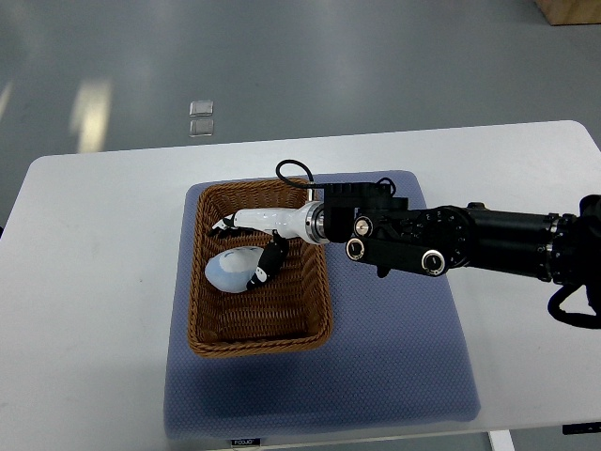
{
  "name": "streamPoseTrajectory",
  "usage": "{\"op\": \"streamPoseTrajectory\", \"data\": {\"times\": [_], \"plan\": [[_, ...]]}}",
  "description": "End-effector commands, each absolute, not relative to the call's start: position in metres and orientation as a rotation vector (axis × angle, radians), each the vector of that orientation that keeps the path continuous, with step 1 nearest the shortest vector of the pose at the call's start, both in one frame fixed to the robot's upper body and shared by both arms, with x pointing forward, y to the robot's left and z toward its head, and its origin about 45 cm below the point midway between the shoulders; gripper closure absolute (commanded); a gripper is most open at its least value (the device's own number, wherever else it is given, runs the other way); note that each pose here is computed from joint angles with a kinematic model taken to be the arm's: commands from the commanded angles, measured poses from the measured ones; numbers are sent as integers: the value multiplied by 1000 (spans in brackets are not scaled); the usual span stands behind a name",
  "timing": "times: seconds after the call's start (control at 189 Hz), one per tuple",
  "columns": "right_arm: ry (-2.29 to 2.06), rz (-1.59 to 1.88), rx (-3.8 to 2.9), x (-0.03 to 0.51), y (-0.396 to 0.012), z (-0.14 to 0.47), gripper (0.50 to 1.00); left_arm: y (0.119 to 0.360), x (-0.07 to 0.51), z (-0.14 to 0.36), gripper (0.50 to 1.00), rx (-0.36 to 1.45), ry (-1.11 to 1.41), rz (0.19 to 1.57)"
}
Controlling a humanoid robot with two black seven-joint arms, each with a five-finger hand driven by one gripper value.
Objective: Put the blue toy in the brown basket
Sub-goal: 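Open the right hand to release the toy and lift away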
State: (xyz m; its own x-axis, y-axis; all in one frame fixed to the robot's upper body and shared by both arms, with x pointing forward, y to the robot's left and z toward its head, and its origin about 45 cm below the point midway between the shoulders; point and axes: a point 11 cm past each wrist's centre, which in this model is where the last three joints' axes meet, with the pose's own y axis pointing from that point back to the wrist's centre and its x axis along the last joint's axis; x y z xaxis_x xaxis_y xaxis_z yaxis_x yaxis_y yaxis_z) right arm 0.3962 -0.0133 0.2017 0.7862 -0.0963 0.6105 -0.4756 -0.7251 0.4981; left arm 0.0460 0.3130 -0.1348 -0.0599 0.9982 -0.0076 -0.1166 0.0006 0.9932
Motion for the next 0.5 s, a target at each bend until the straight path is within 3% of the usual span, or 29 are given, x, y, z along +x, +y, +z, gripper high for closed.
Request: {"op": "streamPoseTrajectory", "data": {"times": [0.0, 0.308, 0.493], "plan": [[-513, 784, 2340, 421, -17, 249, 603, 314, 46, -135, 500, 1091, 1169, 1307], [-864, 524, 2611, 472, -81, 369, 599, 315, 46, -135, 500, 1093, 1167, 1307], [-1242, 51, 2830, 486, -145, 361, 597, 312, 46, -135, 500, 1090, 1169, 1301]]}}
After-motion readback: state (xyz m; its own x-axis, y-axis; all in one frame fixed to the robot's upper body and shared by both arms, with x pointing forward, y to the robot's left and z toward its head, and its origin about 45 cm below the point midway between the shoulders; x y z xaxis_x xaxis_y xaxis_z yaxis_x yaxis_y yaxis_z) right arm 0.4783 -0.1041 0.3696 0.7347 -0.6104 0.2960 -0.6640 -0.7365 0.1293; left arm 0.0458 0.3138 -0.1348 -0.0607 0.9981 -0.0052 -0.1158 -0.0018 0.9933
